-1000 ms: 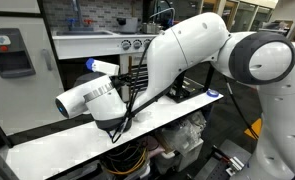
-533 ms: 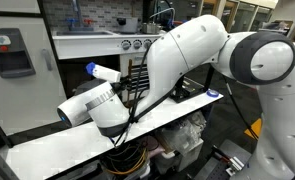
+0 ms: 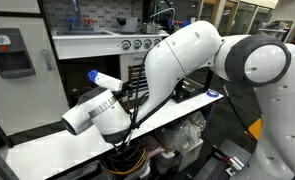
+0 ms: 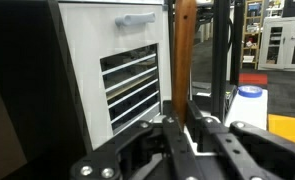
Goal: Use the spoon to stir the contents of the black cup
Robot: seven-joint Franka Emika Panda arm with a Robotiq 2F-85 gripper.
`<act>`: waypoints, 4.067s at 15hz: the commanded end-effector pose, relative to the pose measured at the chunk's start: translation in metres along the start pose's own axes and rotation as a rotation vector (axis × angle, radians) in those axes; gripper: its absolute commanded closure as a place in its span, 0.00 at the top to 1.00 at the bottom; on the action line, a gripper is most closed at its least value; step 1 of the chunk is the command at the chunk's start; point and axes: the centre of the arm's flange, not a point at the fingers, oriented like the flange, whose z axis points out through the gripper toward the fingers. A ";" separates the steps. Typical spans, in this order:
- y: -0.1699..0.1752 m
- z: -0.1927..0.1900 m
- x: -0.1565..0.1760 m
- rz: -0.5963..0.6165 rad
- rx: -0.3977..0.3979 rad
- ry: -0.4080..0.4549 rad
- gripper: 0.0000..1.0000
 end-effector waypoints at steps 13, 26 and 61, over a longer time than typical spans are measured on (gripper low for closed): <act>0.013 0.017 0.031 0.038 -0.010 0.002 0.04; 0.020 0.010 0.062 0.001 -0.044 0.051 0.04; 0.018 0.004 0.084 -0.133 -0.203 -0.026 0.04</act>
